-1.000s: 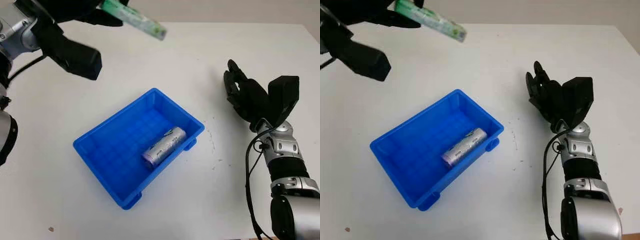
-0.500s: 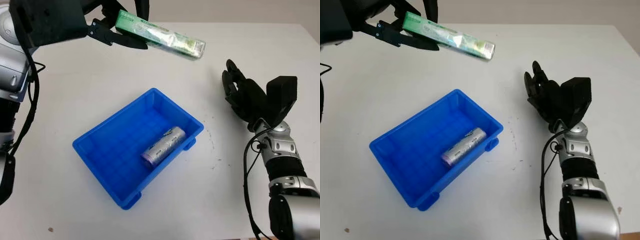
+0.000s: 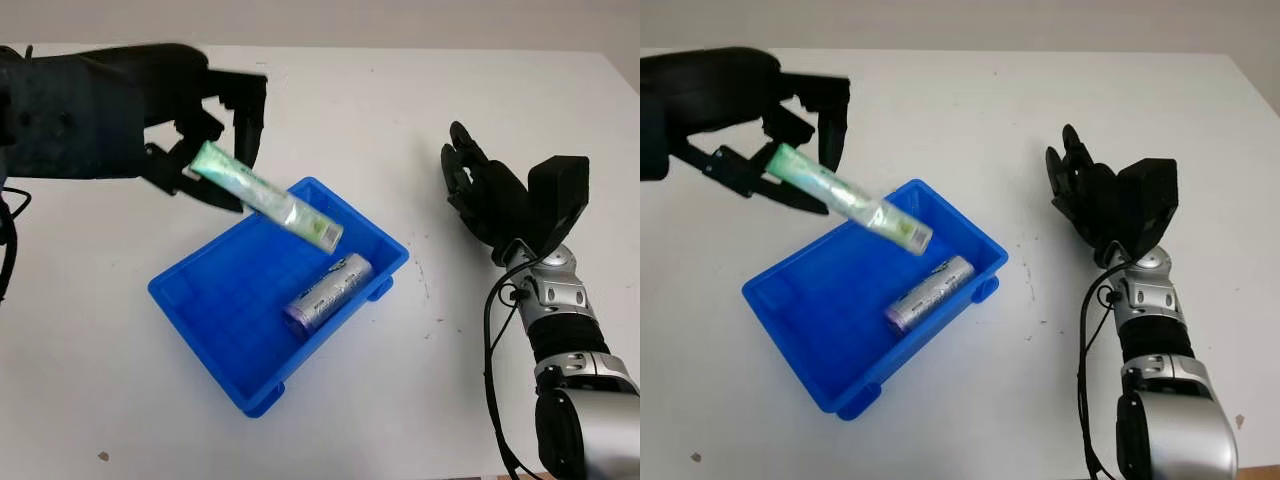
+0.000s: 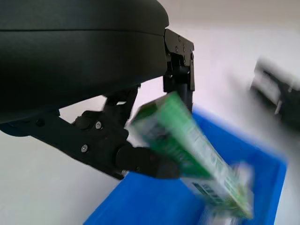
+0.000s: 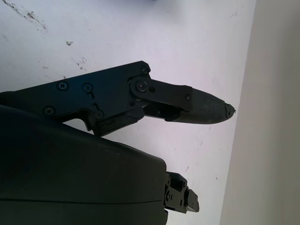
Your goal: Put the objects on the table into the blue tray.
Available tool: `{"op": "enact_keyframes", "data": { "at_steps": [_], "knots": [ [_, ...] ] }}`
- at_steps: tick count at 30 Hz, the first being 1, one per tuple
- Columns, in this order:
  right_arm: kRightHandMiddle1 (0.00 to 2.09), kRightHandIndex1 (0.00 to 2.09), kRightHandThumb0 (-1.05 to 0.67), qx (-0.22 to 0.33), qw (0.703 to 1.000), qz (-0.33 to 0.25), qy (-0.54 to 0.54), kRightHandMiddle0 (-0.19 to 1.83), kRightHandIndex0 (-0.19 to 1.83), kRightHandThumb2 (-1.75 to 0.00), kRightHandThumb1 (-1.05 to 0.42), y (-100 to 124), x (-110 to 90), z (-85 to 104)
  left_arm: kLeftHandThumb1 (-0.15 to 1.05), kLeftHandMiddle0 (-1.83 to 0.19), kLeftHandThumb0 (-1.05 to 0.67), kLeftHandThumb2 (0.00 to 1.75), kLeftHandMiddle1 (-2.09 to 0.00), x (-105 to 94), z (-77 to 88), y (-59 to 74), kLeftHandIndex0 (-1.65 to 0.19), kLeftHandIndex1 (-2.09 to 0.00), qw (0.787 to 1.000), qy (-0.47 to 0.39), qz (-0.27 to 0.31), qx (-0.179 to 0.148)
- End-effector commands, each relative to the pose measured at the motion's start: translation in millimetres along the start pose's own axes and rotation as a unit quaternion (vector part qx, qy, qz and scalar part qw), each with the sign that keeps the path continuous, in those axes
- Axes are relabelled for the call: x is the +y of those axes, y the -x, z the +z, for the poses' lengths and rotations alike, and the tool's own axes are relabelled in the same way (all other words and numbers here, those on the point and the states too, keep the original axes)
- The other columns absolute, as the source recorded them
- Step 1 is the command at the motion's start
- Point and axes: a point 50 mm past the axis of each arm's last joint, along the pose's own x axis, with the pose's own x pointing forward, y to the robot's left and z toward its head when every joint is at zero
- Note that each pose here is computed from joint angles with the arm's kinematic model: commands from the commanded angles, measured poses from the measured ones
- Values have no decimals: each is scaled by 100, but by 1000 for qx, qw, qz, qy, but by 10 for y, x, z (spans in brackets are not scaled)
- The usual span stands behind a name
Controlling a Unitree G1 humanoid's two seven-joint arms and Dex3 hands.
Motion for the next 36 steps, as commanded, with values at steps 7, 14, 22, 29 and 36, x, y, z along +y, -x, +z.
{"op": "enact_keyframes", "data": {
  "at_steps": [7,14,22,29,36],
  "knots": [
    [0,0,-72,28,1000,5,-3,-19,-19,-57,-105,34,27,-154,104,15,-54,14,-4,-15,49,-84,3,-9,995,25,-94,-37],
    [0,0,-74,32,999,3,-3,-19,-19,-58,-105,45,11,-168,97,13,-55,4,-6,98,10,-84,-6,-10,989,72,-99,-86],
    [0,0,-73,13,1000,17,-19,-19,-19,-59,-105,10,118,-138,104,-25,-57,35,-96,252,-365,-132,-12,-111,868,292,335,-222],
    [0,0,-77,-22,999,42,-4,-19,-19,-61,-105,-8,228,-18,105,-9,-56,56,-54,-125,-773,-507,13,-85,755,363,532,-122],
    [0,0,-76,-54,998,37,-10,-19,-19,-60,-105,15,209,71,105,18,-73,70,-1,-514,-1116,-821,19,-2,803,401,439,-22]
  ]
}}
